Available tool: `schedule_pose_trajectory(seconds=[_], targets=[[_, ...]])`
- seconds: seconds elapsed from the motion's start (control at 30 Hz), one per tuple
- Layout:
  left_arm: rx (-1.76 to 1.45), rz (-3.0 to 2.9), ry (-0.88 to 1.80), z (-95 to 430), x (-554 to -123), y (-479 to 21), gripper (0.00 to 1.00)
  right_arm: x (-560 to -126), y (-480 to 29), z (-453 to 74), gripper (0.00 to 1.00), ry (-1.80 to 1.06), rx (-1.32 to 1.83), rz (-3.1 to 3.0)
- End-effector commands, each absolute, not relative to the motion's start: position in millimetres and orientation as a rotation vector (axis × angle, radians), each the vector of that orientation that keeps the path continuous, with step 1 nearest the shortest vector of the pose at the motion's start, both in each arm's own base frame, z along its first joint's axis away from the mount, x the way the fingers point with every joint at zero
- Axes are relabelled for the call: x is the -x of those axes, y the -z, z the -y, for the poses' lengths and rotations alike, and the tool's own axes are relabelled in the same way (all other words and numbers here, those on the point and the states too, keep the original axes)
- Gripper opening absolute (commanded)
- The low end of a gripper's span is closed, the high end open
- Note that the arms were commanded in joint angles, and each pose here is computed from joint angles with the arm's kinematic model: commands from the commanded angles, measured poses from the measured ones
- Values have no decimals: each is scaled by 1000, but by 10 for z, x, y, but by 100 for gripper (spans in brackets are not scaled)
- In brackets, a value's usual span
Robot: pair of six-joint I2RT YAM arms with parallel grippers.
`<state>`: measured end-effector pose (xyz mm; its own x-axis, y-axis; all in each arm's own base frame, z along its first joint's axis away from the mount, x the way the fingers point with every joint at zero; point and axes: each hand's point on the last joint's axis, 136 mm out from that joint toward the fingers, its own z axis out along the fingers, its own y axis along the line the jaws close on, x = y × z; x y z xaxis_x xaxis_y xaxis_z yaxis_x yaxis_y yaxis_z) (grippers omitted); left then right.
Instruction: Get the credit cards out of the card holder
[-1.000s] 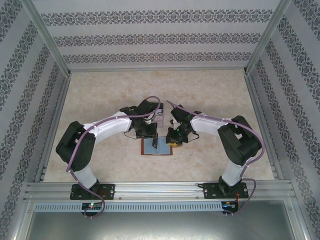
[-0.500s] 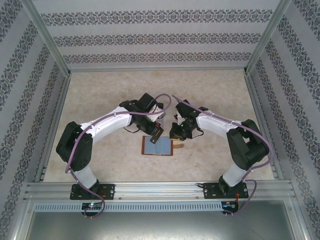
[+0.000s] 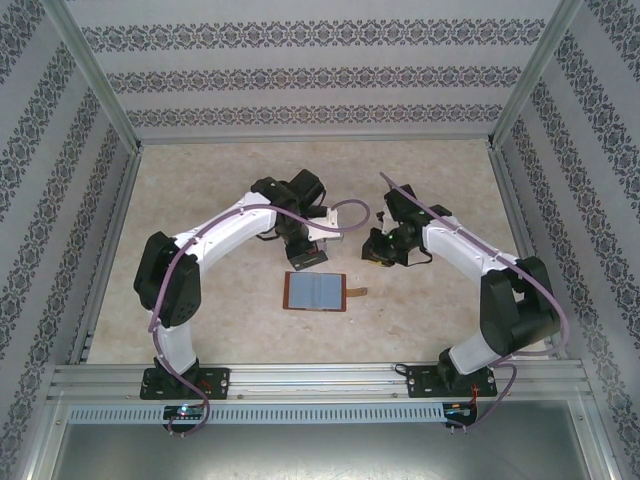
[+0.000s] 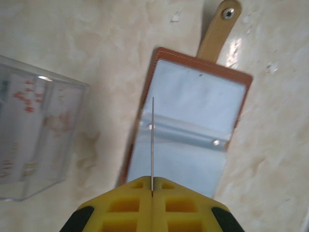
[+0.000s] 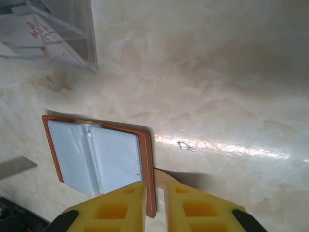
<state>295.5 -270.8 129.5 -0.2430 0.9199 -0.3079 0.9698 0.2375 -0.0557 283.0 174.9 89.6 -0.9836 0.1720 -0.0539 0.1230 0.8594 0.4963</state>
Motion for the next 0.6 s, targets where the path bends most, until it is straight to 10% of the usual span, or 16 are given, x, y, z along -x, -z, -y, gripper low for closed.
schedule_pose_trajectory(seconds=[0.0, 0.57], targets=[[-2002, -2181, 142, 2473, -3099, -1316, 0, -2772, -922, -1629, 18, -735, -226, -2939], [-2117, -1981, -60, 2467, -3925, -1515, 0, -2761, -931, -1524, 18, -732, -277, -2922]])
